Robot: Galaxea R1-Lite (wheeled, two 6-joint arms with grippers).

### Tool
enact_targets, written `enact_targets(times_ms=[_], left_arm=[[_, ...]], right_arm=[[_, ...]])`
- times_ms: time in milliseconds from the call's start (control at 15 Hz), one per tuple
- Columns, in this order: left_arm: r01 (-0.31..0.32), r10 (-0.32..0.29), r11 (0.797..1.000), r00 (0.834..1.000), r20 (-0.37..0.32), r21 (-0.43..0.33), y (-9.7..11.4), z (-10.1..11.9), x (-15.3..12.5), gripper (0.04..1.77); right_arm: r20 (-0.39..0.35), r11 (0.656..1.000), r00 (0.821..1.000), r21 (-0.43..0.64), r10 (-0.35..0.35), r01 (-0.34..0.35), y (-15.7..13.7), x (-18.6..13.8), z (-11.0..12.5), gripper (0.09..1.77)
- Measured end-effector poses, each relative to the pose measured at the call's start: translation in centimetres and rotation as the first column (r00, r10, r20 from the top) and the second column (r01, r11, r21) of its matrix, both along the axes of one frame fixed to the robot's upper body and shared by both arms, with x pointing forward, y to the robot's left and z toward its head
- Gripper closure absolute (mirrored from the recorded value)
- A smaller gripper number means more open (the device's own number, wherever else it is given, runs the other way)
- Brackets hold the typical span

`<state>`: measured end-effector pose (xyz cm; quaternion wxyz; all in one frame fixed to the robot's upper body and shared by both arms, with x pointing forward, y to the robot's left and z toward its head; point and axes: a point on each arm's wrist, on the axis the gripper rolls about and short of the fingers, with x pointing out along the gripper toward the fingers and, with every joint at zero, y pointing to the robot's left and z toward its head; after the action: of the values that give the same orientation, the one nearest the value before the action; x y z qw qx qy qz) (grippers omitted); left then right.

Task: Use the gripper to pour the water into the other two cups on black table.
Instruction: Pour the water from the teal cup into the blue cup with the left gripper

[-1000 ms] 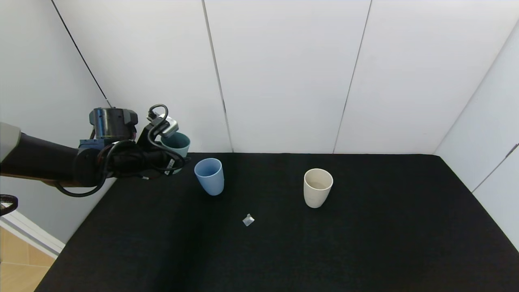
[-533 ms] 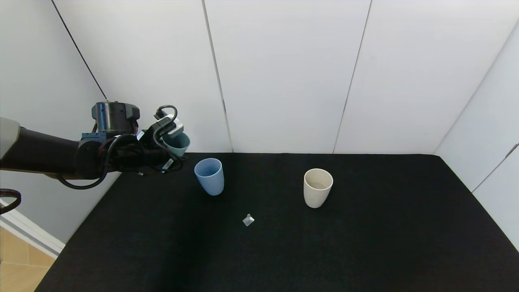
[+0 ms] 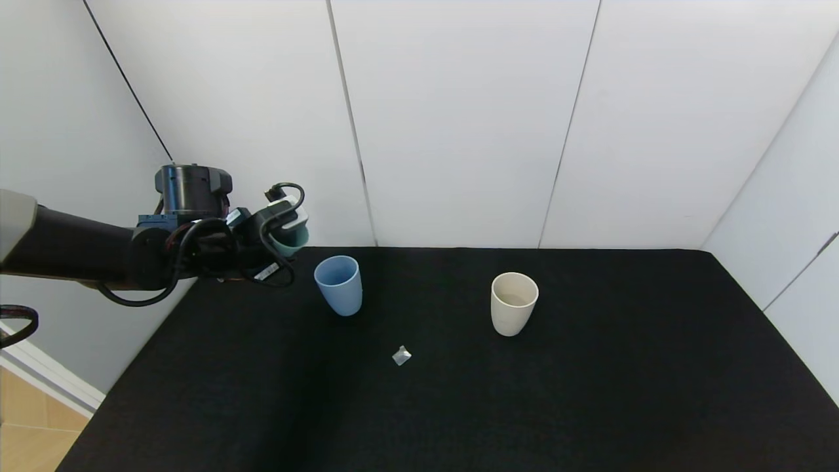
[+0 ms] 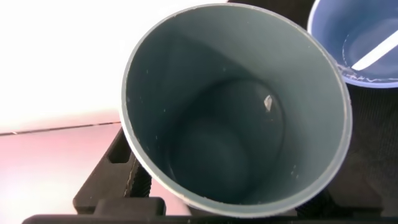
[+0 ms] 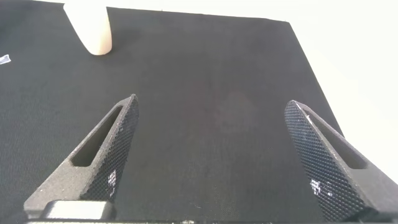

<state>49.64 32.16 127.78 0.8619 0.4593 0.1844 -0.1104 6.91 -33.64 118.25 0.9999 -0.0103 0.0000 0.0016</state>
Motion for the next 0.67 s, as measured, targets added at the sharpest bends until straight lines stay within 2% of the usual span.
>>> enact_targets(times_ms=[467, 667], left_arm=[[0.027, -0.027, 0.992, 1.000, 0.003, 0.122, -1.8, 0.1, -0.2, 0.62], [0.036, -0.037, 0.977, 0.999, 0.003, 0.210, -2.2, 0.2, -0.3, 0.62]], right_arm=[[0.000, 1.000, 1.000, 0.000, 0.000, 0.000, 0.0, 0.0, 0.0, 0.15], [0.000, 1.000, 1.000, 0.000, 0.000, 0.000, 0.0, 0.0, 0.0, 0.15]])
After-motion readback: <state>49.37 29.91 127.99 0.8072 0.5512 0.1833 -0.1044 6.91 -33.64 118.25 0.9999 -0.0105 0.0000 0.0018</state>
